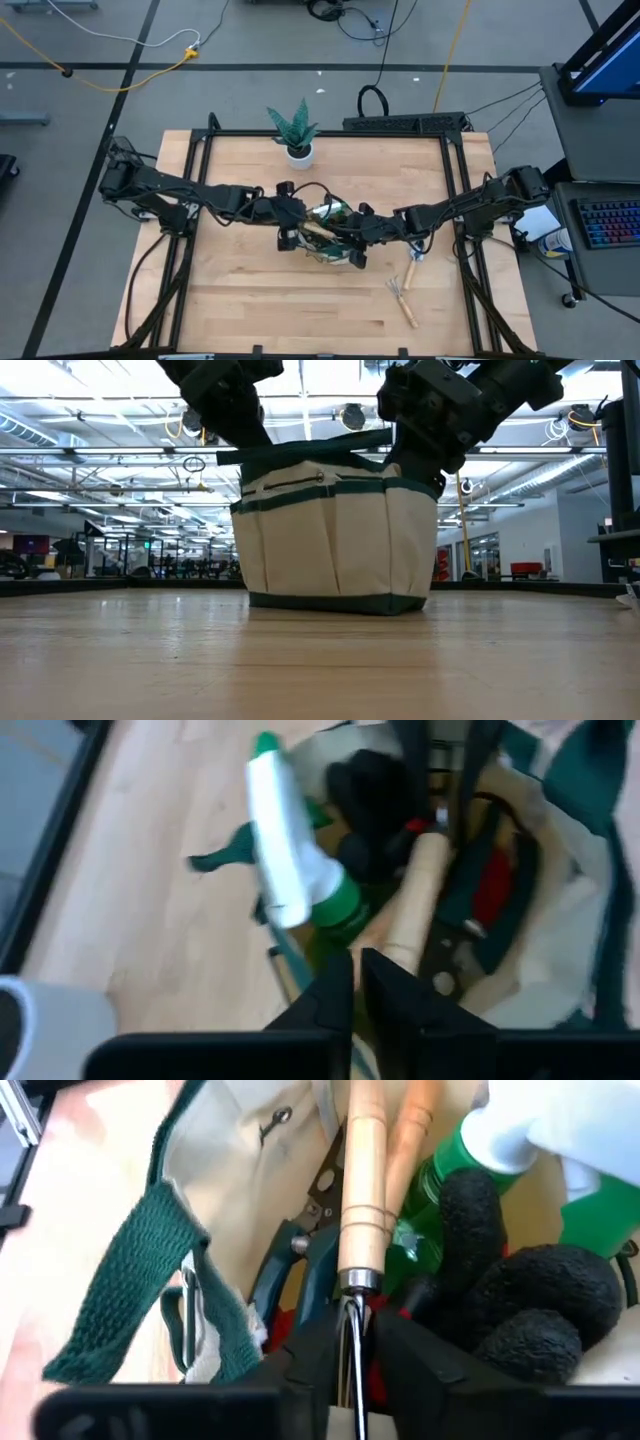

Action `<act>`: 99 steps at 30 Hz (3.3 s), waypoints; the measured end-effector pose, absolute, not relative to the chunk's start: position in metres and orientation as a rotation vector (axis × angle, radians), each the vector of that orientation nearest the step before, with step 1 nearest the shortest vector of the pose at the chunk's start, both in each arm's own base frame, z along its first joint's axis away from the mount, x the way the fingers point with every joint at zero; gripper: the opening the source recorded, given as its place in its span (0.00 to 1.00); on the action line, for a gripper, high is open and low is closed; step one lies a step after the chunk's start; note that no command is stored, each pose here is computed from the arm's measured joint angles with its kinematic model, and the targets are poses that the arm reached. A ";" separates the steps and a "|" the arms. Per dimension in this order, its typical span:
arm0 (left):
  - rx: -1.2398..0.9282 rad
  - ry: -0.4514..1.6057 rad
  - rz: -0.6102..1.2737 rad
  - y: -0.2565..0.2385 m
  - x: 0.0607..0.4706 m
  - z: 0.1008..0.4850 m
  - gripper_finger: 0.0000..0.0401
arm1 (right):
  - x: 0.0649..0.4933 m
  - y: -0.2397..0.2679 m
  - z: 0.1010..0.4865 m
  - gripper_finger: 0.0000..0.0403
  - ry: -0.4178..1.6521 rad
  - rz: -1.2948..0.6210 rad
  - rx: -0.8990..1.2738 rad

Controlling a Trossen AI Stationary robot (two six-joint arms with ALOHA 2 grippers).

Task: Pick & Place Garden tools in Gardening bag
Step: Put the left brown hand rake into the gardening bag, then adjust the brown trowel in the gardening bag

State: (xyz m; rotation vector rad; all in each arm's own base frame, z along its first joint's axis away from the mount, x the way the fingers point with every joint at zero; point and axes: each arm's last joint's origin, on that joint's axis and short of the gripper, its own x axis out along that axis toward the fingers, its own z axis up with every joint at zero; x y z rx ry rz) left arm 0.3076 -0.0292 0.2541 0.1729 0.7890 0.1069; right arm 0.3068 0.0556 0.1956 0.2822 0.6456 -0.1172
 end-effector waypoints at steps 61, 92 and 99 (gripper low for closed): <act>0.042 0.828 -0.315 -0.010 0.368 0.175 0.24 | 0.297 0.057 0.220 0.01 0.581 0.259 -0.070; 0.385 1.103 -0.248 -0.029 0.382 0.222 0.24 | 0.299 0.056 0.221 0.00 0.556 0.267 -0.071; 0.378 1.143 -0.252 -0.029 0.385 0.211 0.24 | 0.298 0.056 0.221 0.00 0.566 0.268 -0.071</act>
